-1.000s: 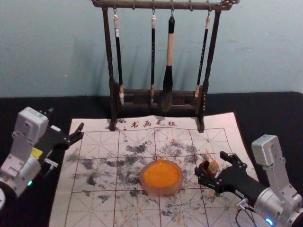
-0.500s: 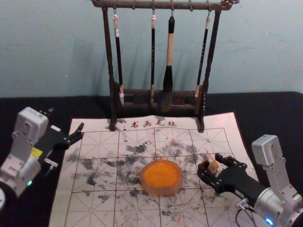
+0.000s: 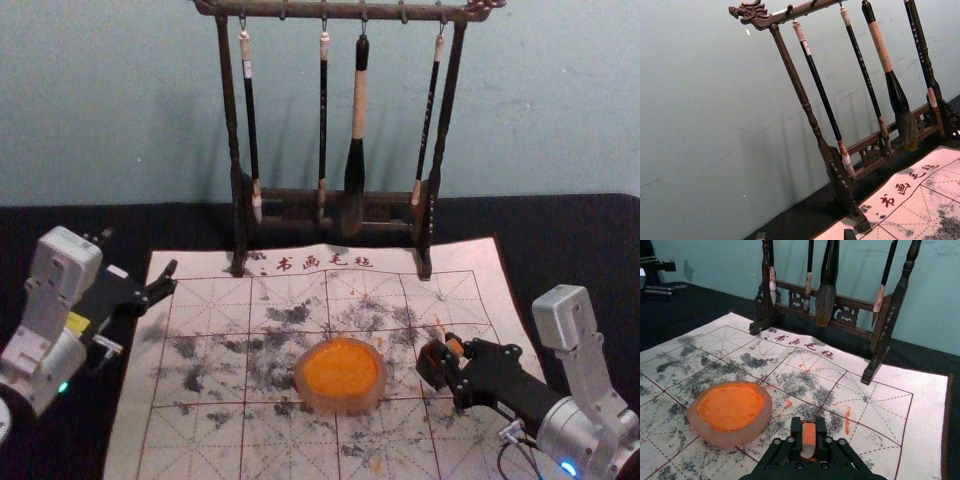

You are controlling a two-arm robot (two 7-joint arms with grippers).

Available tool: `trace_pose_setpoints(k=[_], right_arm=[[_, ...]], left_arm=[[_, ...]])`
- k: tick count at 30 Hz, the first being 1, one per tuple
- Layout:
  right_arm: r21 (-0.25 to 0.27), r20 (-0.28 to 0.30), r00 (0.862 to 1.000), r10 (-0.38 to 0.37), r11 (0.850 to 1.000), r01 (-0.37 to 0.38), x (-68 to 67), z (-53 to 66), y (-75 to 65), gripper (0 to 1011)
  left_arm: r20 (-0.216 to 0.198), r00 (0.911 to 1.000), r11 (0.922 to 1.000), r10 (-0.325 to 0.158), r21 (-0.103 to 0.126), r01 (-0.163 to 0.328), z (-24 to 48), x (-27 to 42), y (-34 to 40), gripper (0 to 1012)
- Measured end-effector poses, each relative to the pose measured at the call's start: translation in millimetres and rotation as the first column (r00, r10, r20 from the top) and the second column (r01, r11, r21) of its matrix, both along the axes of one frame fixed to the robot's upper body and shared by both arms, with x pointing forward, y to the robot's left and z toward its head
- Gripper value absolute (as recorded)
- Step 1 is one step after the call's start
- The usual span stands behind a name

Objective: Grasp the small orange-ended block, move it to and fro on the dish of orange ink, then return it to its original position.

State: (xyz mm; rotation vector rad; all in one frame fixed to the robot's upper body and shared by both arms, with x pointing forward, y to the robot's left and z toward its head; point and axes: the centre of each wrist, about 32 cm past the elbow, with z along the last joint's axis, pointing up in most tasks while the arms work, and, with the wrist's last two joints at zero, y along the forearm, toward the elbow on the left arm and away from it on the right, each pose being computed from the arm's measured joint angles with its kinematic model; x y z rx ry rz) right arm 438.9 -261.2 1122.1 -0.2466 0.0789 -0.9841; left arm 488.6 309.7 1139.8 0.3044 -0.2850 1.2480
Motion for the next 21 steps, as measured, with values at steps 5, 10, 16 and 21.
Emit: trace_pose_setpoints(k=[5,10,16,21], right_arm=[[0.0,0.0,1.0,0.0,1.0,0.0,0.0,0.0,0.0,40],[0.0,0.0,1.0,0.0,1.0,0.0,0.0,0.0,0.0,40],[0.011,0.001,1.0,0.006,1.0,-0.006,-0.1,1.6,-0.2,40],[0.025,0.009,1.0,0.017,1.0,-0.017,0.1,9.6,-1.3,40]], left_arm=[[0.0,1.0,1.0,0.0,0.0,0.0,0.0,0.0,0.0,1010],[0.0,1.0,1.0,0.0,0.0,0.0,0.0,0.0,0.0,1010],[0.0,1.0,1.0,0.0,0.0,0.0,0.0,0.0,0.0,1010],[0.0,1.0,1.0,0.0,0.0,0.0,0.0,0.0,0.0,1010]])
